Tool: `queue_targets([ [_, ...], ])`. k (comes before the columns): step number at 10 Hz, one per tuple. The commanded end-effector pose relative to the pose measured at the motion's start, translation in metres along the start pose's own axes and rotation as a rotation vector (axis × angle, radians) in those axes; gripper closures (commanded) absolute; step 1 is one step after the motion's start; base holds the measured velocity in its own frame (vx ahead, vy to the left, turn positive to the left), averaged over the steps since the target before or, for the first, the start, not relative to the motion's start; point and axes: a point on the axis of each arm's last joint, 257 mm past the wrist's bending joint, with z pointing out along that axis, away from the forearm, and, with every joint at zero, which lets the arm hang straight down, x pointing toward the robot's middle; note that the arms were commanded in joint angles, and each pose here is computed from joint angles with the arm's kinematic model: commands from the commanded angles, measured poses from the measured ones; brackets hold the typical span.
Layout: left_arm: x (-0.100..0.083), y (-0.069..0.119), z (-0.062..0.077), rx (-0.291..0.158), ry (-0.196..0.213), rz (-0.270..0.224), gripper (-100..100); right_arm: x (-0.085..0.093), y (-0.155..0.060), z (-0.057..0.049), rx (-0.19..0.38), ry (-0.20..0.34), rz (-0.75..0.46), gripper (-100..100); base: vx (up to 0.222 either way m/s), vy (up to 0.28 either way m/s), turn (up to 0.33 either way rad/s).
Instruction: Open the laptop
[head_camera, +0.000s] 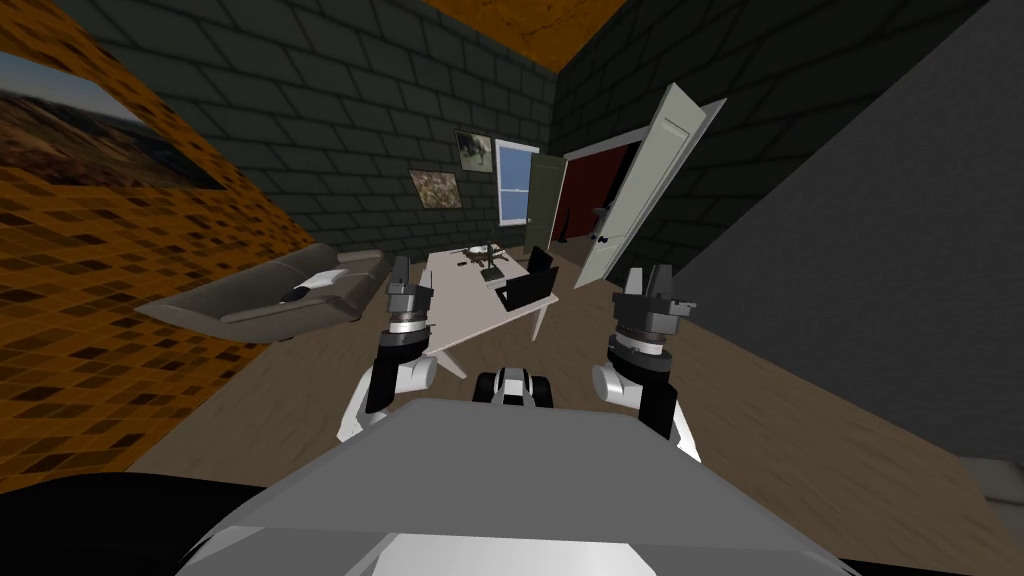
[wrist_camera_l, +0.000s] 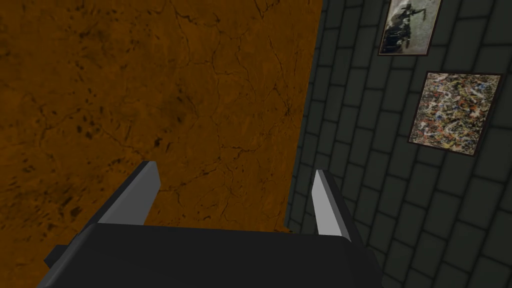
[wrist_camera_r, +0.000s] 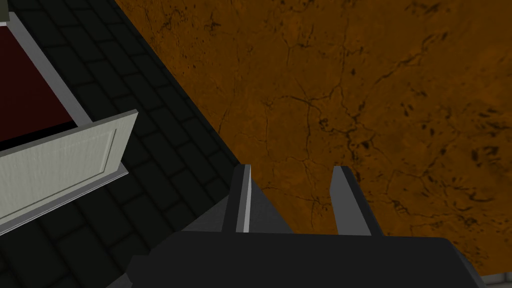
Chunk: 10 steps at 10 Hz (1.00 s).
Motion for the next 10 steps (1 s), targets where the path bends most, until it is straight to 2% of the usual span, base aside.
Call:
queue_targets([
  [1, 0.005, 0.015, -0.002, -0.045, 0.044, 0.032, -100, 0.000, 0.000, 0.000, 0.001, 0.000, 0.000, 0, 0.039, -0.072, -0.009],
  [3, 0.005, 0.037, -0.006, -0.116, 0.065, 0.063, -100, 0.000, 0.000, 0.000, 0.001, 0.000, 0.000, 0, 0.050, -0.152, -0.011],
  [4, 0.005, 0.044, -0.007, -0.136, 0.067, 0.070, -100, 0.000, 0.000, 0.000, 0.001, 0.000, 0.000, 0, 0.060, -0.153, -0.005],
  [7, 0.001, 0.079, -0.017, -0.250, 0.075, 0.109, -100, 0.000, 0.000, 0.000, 0.001, 0.000, 0.000, 0, 0.066, -0.129, -0.012],
  [8, 0.001, 0.084, -0.019, -0.268, 0.076, 0.115, -100, 0.000, 0.000, 0.000, 0.001, 0.000, 0.000, 0, 0.051, -0.134, -0.006],
  [10, -0.002, 0.105, -0.027, -0.335, 0.083, 0.140, -100, 0.000, 0.000, 0.000, 0.001, 0.000, 0.000, 0, 0.037, -0.121, -0.011],
])
